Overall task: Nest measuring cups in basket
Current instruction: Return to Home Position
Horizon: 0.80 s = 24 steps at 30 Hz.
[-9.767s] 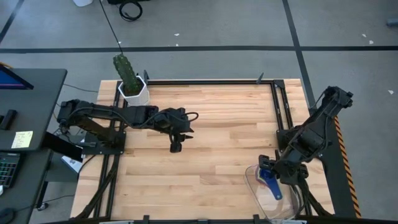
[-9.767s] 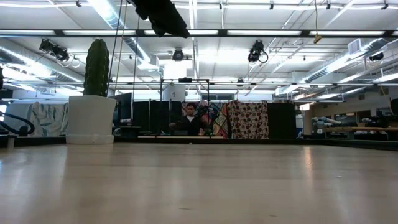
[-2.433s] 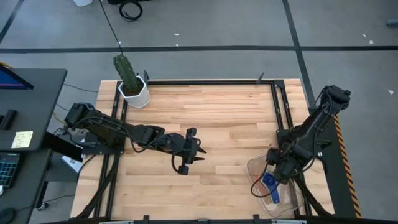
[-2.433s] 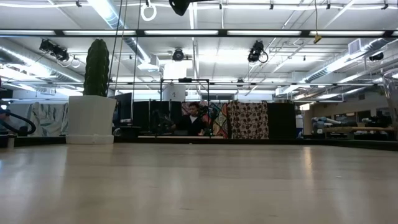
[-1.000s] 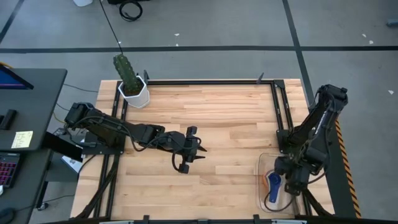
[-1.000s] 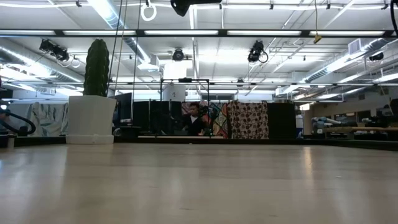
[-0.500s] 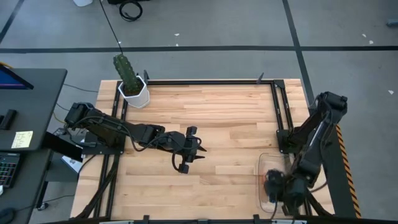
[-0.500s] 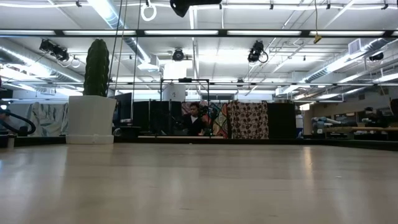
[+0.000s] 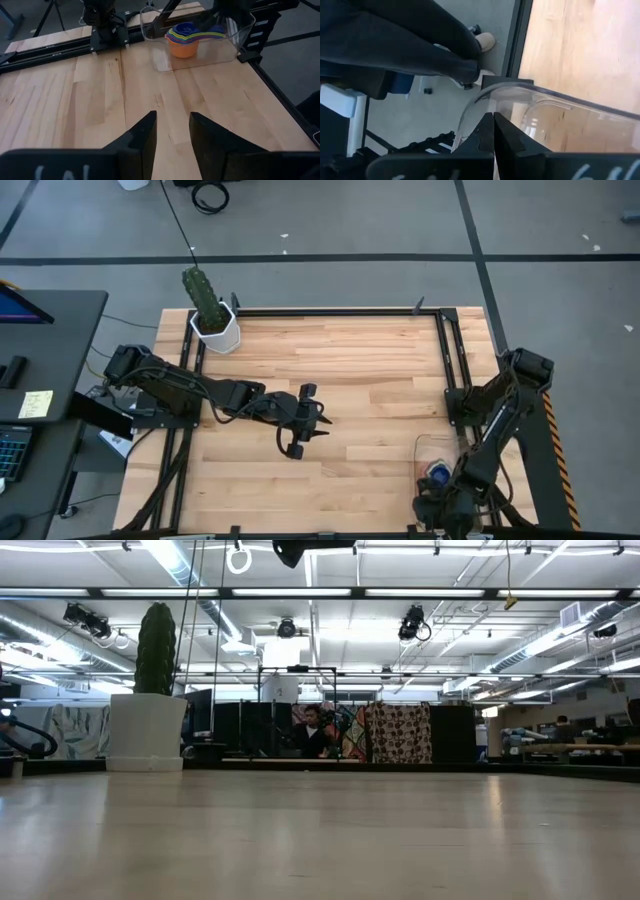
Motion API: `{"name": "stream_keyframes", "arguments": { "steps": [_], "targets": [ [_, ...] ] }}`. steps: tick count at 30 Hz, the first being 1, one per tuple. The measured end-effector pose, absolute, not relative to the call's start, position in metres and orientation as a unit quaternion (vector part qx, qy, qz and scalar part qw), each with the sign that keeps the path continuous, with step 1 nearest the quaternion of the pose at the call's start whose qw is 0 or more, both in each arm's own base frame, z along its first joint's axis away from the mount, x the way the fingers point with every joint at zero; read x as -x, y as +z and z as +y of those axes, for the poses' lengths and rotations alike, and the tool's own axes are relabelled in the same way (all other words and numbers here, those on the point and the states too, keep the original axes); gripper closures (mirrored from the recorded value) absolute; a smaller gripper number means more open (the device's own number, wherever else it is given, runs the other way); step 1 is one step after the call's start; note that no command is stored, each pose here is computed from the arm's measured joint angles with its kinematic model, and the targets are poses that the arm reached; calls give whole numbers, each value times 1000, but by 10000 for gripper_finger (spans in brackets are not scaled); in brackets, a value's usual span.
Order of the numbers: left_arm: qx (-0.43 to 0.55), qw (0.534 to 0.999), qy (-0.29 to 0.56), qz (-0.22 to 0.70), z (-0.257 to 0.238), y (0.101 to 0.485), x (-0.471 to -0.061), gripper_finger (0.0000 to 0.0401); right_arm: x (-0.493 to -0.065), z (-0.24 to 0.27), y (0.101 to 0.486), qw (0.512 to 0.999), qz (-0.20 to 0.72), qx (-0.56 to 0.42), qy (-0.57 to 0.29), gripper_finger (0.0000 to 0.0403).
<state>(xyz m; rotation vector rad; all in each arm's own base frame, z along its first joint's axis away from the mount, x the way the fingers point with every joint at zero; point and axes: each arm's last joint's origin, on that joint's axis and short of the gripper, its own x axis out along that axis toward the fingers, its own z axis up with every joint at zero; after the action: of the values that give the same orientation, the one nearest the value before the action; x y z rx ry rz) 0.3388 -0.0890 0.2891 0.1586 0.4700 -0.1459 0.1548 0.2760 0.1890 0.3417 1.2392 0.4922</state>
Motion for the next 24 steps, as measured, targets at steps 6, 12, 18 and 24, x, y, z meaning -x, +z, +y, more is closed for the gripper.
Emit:
{"name": "stream_keyframes", "arguments": {
  "steps": [6,12,18,24],
  "targets": [
    [-78,967,-72,232,-89,289,-339,280,-152,273,196,775,568,-160,227,403],
    [-78,967,-72,232,-89,289,-339,280,-140,257,218,769,591,-132,206,403],
    [-79,967,-76,228,-91,292,-336,280,-134,239,272,800,573,-73,164,403],
    [-79,974,-90,193,-96,316,-320,280,-132,218,321,850,516,-26,99,403]
  ]
}}
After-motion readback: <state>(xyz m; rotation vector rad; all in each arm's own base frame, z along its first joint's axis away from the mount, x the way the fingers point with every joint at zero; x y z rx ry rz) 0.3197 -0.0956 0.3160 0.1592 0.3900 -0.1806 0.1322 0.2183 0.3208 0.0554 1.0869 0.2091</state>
